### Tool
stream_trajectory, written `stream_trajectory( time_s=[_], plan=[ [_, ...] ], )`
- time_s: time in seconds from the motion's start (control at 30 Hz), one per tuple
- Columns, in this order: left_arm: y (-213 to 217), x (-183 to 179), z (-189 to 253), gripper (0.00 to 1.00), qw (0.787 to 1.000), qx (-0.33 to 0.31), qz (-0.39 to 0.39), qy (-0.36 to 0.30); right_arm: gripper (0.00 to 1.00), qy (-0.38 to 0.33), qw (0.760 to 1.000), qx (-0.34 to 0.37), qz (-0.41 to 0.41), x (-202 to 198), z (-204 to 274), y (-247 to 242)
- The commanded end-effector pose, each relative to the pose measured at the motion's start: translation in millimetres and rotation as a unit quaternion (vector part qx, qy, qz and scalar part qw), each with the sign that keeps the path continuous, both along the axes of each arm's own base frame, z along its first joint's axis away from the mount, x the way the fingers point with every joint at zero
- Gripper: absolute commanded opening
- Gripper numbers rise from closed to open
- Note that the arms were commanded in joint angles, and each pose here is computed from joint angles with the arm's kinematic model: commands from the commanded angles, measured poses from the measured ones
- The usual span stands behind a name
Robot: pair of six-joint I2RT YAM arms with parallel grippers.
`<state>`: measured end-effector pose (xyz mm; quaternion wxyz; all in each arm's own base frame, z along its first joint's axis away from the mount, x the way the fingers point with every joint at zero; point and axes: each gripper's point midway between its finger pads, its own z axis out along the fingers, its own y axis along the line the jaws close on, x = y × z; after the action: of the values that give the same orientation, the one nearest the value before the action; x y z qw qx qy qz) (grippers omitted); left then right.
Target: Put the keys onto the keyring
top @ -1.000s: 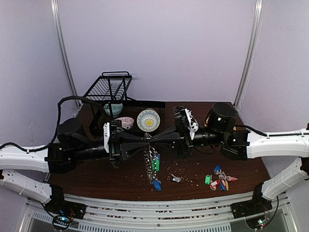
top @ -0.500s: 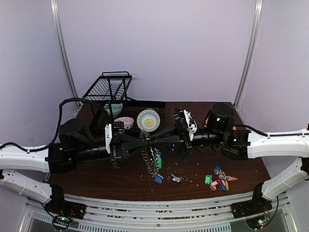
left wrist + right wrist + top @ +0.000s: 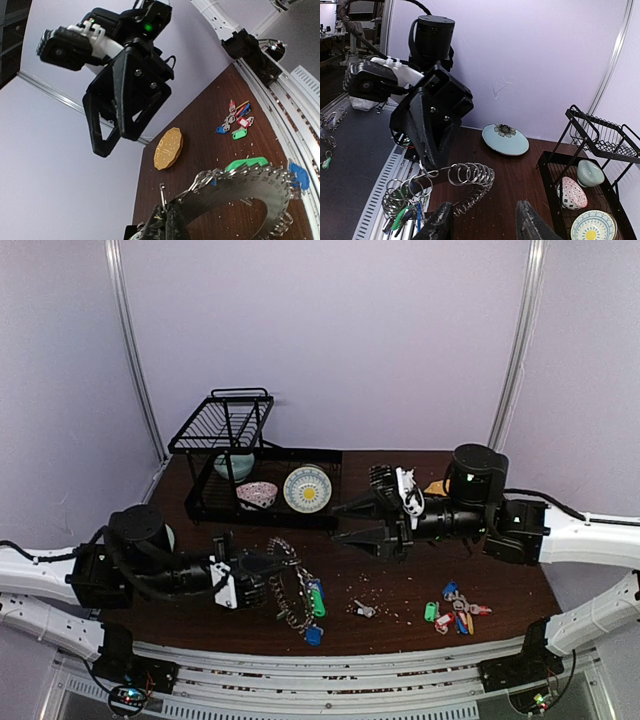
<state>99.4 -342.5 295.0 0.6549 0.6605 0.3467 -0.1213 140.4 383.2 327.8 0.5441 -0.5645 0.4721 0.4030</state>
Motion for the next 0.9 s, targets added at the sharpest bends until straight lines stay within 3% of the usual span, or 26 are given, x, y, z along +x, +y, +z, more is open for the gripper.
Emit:
stream_trajectory(
  time_s=[0.0,0.17,0.4,0.53,0.63,0.73,0.87],
  plan=[
    [3.0,-1.7,9.3,0.00,0.994,0.023,-0.002,-0.107,0.43,-0.019,0.999,-0.009,-0.031,11.3,4.3,-6.4],
    [1.3,-6.8,14.9,0.00,0.991,0.030,-0.013,-0.129,0.43,-0.023,0.999,-0.017,-0.038,14.6,1.3,-7.5],
    [0.4,-5.9,14.1,0.00,0.994,0.014,-0.007,-0.104,0.44,-0.013,0.998,-0.021,-0.055,22.0,-1.2,-8.0],
    [1.1,5.3,12.6,0.00,0.998,-0.008,0.030,-0.060,0.45,0.043,0.989,-0.038,-0.139,56.3,-9.9,-10.8],
    [2.4,13.9,-0.5,0.00,0.998,-0.015,0.061,-0.003,0.47,0.141,0.951,-0.096,-0.257,106.9,-47.9,-25.0],
    [8.0,18.5,-3.3,0.00,0.995,-0.042,0.083,0.041,0.47,0.233,0.887,-0.153,-0.368,144.3,-97.8,-58.5],
    [20.9,25.9,3.3,0.00,0.987,-0.082,0.114,0.076,0.48,0.296,0.805,-0.244,-0.453,148.2,-168.0,-96.7]
  ],
)
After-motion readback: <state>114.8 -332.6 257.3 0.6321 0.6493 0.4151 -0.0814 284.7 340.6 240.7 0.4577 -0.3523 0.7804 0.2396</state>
